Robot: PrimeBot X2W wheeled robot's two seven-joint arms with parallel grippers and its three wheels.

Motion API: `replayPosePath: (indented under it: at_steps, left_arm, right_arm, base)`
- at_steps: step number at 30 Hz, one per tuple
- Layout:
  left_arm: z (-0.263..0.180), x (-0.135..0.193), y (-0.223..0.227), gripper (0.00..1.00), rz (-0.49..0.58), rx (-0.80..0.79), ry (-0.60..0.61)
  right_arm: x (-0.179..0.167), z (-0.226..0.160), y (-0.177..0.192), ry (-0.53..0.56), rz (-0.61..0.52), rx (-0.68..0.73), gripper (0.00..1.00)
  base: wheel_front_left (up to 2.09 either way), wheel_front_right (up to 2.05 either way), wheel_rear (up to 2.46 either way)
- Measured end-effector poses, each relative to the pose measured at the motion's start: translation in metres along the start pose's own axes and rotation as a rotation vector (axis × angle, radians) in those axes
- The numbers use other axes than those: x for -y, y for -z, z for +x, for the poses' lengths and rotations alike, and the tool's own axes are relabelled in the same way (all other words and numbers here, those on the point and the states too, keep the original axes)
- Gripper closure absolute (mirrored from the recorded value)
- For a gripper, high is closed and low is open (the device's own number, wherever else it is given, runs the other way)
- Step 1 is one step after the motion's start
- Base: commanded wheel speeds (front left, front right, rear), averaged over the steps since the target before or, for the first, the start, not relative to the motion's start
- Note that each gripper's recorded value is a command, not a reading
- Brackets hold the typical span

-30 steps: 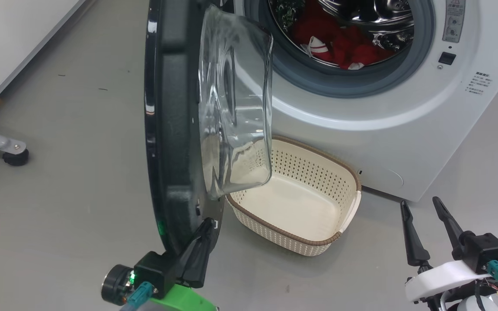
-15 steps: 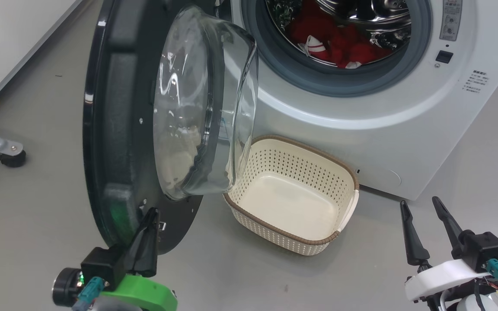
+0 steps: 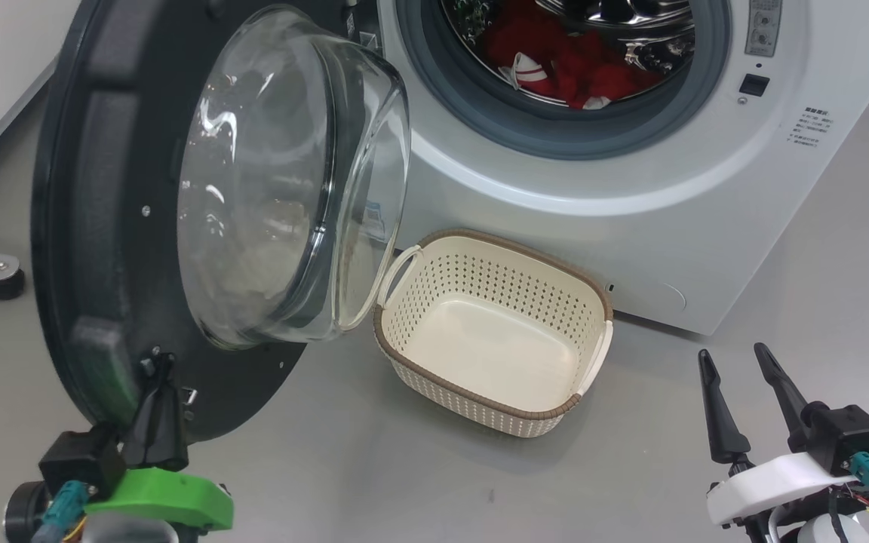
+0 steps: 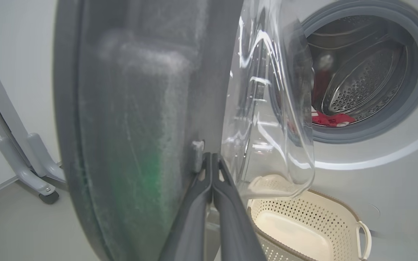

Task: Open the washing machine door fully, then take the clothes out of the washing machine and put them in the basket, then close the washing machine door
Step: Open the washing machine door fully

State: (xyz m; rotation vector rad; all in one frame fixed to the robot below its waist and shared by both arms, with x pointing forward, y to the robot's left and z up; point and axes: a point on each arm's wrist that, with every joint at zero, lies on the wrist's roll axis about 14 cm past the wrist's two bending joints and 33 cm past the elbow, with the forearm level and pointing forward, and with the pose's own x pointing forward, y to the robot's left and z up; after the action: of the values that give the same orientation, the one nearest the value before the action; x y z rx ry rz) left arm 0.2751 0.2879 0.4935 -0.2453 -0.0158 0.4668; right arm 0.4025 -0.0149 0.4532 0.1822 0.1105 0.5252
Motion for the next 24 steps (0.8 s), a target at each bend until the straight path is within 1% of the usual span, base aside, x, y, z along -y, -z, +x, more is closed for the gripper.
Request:
replayPosePath:
  at_steps: [11,14,20,24]
  left_arm:
    - [0.017,-0.046,-0.006,1.00,0.003,0.023,-0.148]
    - [0.025,-0.053,-0.013,1.00,0.009,0.049,-0.173]
    - [0.036,-0.071,-0.013,1.00,0.009,0.052,-0.238]
    - [0.042,-0.077,-0.011,1.00,0.003,0.045,-0.264]
  right_arm:
    - [0.014,0.001,0.006,0.027,0.000,-0.012,0.00]
    - [0.017,0.003,0.006,0.028,-0.002,-0.011,0.00]
    - [0.025,0.005,0.008,0.038,-0.006,-0.013,0.00]
    - [0.032,0.004,0.011,0.055,-0.006,-0.019,0.00]
  base:
    - [0.00,0.00,0.00]
    - [0.00,0.00,0.00]
    - [0.00,0.00,0.00]
    - [0.00,0.00,0.00]
